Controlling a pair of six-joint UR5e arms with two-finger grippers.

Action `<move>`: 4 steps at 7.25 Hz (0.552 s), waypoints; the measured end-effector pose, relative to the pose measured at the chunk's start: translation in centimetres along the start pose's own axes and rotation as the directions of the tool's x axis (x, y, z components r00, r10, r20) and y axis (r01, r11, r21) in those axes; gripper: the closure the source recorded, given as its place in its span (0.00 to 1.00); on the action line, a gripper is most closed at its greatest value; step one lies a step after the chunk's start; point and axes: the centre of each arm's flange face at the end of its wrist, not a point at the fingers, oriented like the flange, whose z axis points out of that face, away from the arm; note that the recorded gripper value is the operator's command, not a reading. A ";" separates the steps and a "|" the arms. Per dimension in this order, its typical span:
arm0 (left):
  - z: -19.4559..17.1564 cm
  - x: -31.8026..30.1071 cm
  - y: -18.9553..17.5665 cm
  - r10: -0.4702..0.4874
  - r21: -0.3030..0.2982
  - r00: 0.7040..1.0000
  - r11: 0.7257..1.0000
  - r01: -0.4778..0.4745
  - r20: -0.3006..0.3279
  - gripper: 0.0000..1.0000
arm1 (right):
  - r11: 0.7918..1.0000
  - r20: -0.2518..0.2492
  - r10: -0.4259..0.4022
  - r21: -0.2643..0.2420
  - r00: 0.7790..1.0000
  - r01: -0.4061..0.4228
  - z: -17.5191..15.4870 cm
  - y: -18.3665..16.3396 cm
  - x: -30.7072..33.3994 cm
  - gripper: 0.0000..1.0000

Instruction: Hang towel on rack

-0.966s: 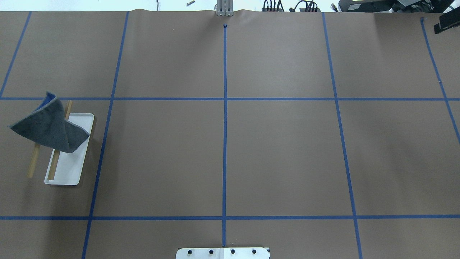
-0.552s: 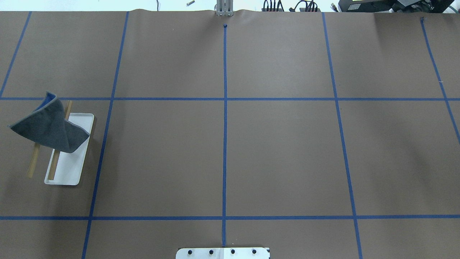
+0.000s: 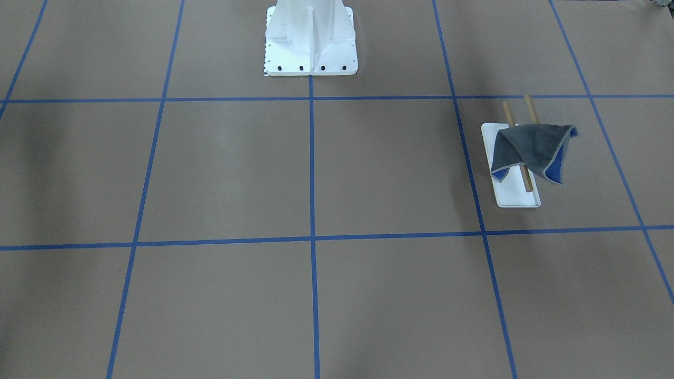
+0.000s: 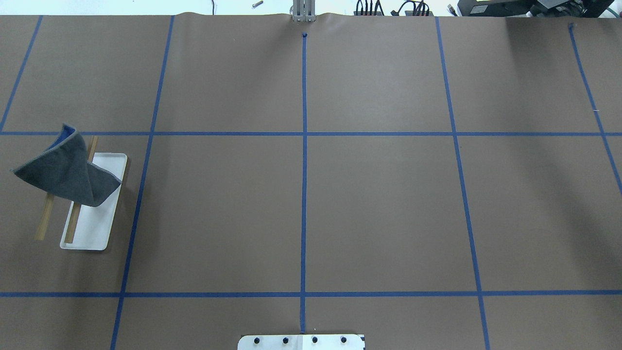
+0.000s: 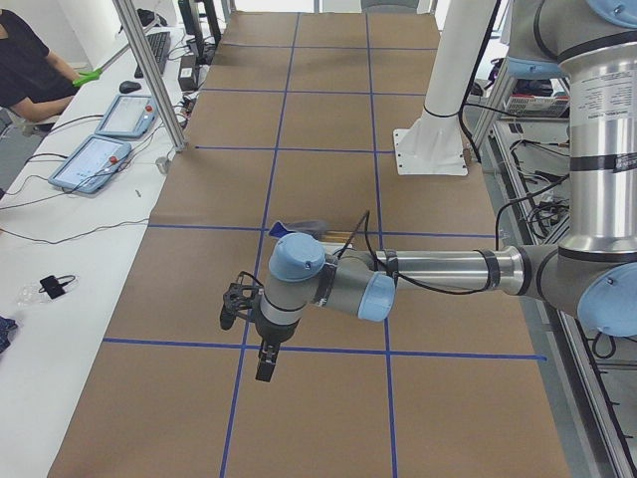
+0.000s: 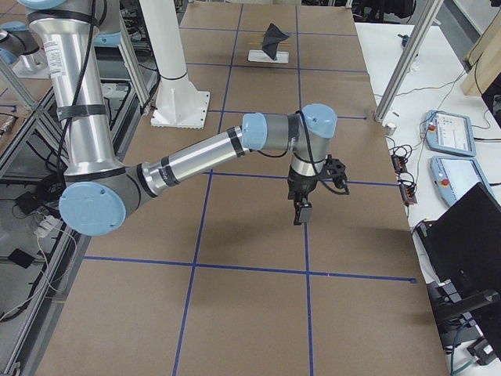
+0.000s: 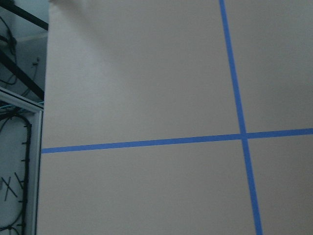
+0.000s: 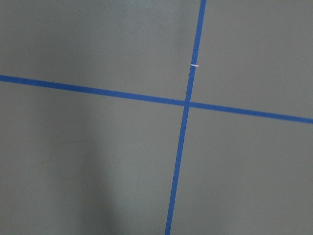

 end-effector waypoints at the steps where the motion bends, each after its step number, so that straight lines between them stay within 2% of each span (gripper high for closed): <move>1: -0.1 0.6 -0.1 -0.020 -0.013 0.999 1.000 0.020 -0.045 0.01 | 0.998 0.036 0.047 -0.033 0.998 -0.046 1.8 2.0 1.7 0.00; 2: -0.7 1.6 -0.5 -0.050 -0.015 0.996 0.999 0.049 -0.075 0.01 | 0.996 0.066 0.076 -0.043 0.995 -0.073 2.4 2.7 2.0 0.00; 4: -1.5 2.9 -1.1 -0.075 -0.011 0.993 0.997 0.074 -0.096 0.01 | 0.994 0.108 0.109 -0.043 0.988 -0.105 3.3 1.7 1.8 0.00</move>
